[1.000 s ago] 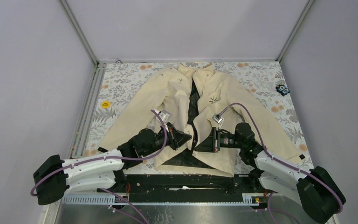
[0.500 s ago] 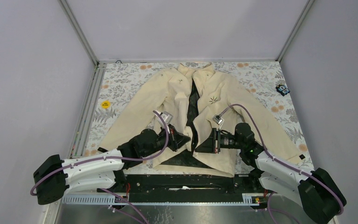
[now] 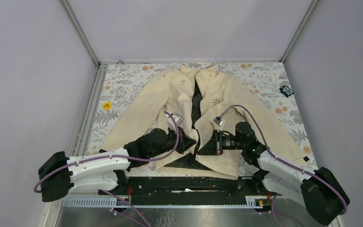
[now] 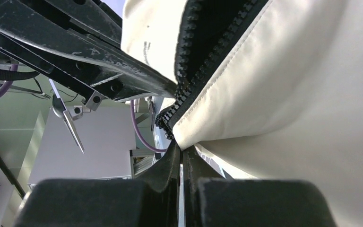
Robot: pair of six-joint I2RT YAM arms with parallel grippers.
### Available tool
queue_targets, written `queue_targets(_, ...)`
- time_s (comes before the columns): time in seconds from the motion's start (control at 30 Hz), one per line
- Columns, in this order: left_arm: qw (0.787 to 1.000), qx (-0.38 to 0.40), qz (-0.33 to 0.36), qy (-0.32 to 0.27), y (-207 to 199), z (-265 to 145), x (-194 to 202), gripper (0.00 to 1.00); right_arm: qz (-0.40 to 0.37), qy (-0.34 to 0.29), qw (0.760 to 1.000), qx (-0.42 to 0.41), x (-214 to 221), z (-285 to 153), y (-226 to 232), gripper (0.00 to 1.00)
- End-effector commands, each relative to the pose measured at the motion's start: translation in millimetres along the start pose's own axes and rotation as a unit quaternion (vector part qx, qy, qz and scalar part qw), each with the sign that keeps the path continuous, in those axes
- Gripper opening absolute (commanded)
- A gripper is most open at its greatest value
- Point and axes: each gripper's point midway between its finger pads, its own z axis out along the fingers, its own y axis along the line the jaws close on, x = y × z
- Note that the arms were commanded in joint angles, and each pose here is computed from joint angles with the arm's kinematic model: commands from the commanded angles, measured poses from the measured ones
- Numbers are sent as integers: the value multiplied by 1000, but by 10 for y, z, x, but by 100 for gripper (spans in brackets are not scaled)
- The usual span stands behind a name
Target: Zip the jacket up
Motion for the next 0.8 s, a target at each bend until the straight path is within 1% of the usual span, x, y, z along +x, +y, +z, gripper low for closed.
queue_targets(0.0, 1000, 4, 8, -25, -102, 28, -171, 0, -35, -6, 999, -22, -102, -7, 188, 0)
queue_targets(0.17, 999, -23, 0, -40, -10, -10, -228, 0, -32, -3, 999, -14, -63, -24, 144, 0)
queue_targets(0.23, 999, -21, -4, -36, -40, 5, -238, 0, -30, -5, 999, -11, -67, -21, 129, 0)
queue_targets(0.27, 999, -16, -7, -33, -67, 14, -240, 2, -30, -4, 999, -11, -71, -17, 127, 0)
queue_targets(0.43, 999, 4, -46, -27, -147, -21, -210, 34, -38, -12, 999, -3, -101, -18, 107, 0)
queue_targets(0.5, 997, 24, -73, -31, -186, -81, -222, 44, -38, -13, 999, -1, -98, -17, 88, 0)
queue_targets(0.57, 994, 41, -99, -23, -206, -114, -183, 49, -38, -12, 999, -1, -93, -14, 86, 0)
queue_targets(0.7, 989, 52, -137, 3, -233, -118, -58, 52, -44, -15, 999, -10, -118, -13, 136, 0)
queue_targets(0.77, 986, 54, -157, 13, -230, -121, -10, 56, -47, -17, 999, -13, -133, -14, 161, 0)
